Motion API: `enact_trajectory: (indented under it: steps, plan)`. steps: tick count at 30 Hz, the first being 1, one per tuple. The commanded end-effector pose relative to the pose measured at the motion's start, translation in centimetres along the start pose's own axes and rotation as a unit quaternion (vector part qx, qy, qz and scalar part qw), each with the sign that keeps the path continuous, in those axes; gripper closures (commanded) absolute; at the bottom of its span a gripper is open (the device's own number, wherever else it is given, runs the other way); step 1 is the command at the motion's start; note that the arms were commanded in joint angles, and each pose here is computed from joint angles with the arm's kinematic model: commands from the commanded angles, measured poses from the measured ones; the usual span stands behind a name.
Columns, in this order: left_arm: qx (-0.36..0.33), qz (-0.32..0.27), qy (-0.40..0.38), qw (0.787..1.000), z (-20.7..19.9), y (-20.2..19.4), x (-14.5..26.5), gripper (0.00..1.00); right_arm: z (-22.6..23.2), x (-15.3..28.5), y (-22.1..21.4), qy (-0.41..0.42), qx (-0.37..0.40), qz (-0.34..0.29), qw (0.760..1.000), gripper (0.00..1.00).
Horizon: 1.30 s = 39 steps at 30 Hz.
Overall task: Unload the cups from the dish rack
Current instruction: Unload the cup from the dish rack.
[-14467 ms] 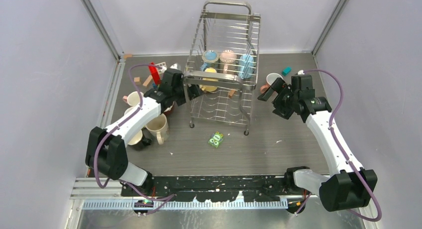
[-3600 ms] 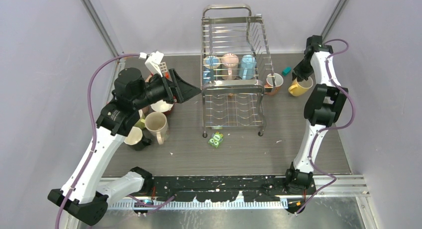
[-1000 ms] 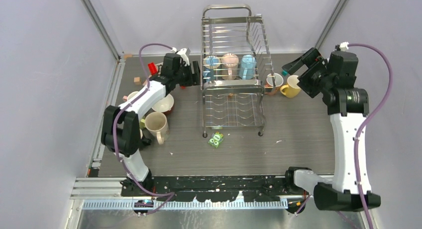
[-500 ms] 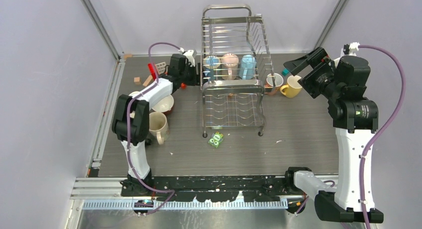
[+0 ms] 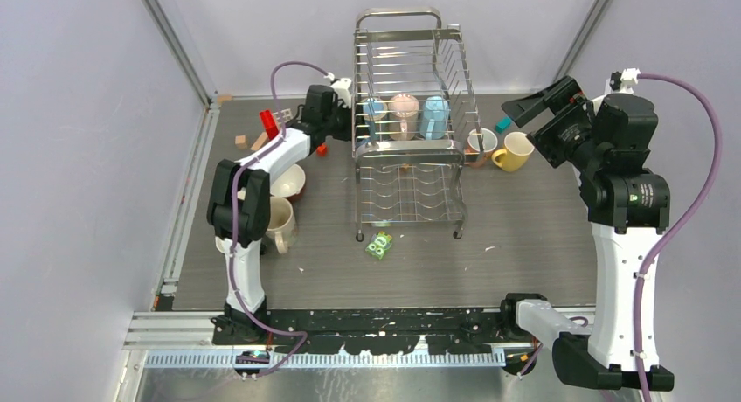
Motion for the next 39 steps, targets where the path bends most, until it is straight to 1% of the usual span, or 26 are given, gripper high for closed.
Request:
enact_trajectory:
  steps: [1, 9, 16, 26, 29, 34, 39]
  plan:
    - [-0.035, -0.004, -0.001, 0.999, -0.7, 1.0, -0.8, 0.46, 1.1, 0.0, 0.9, 0.022, 0.008, -0.016, 1.000, 0.00]
    - [-0.050, 0.011, 0.022, 0.998, -0.7, 0.1, -1.3, 0.50, 0.9, -0.5, 0.7, 0.024, 0.008, -0.009, 1.000, 0.00]
    - [-0.067, 0.017, 0.033, 0.997, -1.3, 0.0, -1.9, 0.57, 0.5, -1.0, 0.3, 0.020, 0.009, -0.001, 1.000, 0.00]
    - [-0.089, 0.025, 0.064, 0.994, -1.6, 0.0, -2.4, 0.64, 0.3, -1.4, 0.2, 0.020, 0.008, 0.005, 1.000, 0.00]
    - [-0.090, 0.023, 0.064, 0.994, -1.8, 0.1, -2.4, 0.69, 0.3, -1.4, 0.2, 0.021, 0.008, 0.005, 1.000, 0.00]
    - [-0.090, 0.018, 0.064, 0.994, -2.1, 0.5, -2.0, 0.86, 0.3, -1.5, 0.1, 0.020, 0.007, 0.006, 1.000, 0.00]
    - [-0.095, -0.001, 0.059, 0.994, -2.9, 1.5, -0.8, 1.00, 0.1, -1.7, 0.0, 0.020, 0.004, 0.007, 1.000, 0.00]
Point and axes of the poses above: each gripper's point midway between its finger pads, its own x axis back along the fingers, its own z axis along the line the jaws close on, y = z × x, the point moved 8 cm from there along x, back along the fingers, and after that the axes turned 3 degrees about -x, right-handed, at the moved point
